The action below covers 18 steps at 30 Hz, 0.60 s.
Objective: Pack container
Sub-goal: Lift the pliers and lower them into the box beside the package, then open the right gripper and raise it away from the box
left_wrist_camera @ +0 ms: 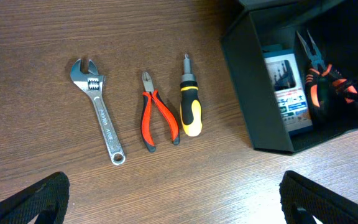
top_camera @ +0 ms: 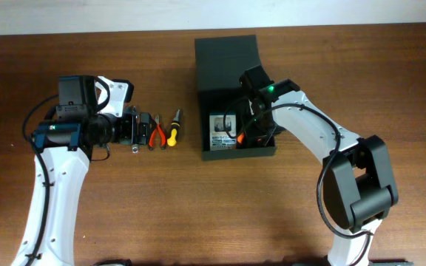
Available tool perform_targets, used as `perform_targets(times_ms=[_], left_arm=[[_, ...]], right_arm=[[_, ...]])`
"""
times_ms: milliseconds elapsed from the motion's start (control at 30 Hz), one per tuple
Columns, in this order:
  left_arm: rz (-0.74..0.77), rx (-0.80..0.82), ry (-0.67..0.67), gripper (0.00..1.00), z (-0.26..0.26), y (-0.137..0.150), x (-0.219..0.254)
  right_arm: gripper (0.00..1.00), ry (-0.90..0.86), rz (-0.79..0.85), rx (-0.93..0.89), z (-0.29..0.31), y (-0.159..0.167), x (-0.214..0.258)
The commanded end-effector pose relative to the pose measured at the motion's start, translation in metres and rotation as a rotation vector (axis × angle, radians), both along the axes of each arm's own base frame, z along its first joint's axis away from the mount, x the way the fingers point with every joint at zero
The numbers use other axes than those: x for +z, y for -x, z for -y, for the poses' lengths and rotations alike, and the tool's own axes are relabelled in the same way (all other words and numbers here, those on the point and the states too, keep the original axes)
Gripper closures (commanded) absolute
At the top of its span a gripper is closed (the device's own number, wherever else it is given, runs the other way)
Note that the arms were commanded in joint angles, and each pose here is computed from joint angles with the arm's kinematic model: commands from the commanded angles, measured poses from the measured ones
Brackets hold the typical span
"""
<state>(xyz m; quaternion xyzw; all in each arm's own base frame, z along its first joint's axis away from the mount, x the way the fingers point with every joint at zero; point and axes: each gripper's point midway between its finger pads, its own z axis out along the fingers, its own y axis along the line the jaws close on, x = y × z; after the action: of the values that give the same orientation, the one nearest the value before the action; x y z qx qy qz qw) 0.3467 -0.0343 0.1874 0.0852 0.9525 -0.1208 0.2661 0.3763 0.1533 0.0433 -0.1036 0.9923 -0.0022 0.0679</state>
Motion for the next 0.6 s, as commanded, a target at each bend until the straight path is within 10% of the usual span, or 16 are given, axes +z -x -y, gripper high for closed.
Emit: perform_targets(times_ms=[0,567], left_arm=[[0.022,-0.016,0.004,0.01,0.000,-0.004,0.007],[0.022,-0.016,0.005,0.01,0.001,-0.004,0.007]], right_arm=[[0.55,0.021,0.014,0.036,0.004,-0.005,0.011],[0.36,0.046,0.360,0.053,0.030,-0.049,0.203]])
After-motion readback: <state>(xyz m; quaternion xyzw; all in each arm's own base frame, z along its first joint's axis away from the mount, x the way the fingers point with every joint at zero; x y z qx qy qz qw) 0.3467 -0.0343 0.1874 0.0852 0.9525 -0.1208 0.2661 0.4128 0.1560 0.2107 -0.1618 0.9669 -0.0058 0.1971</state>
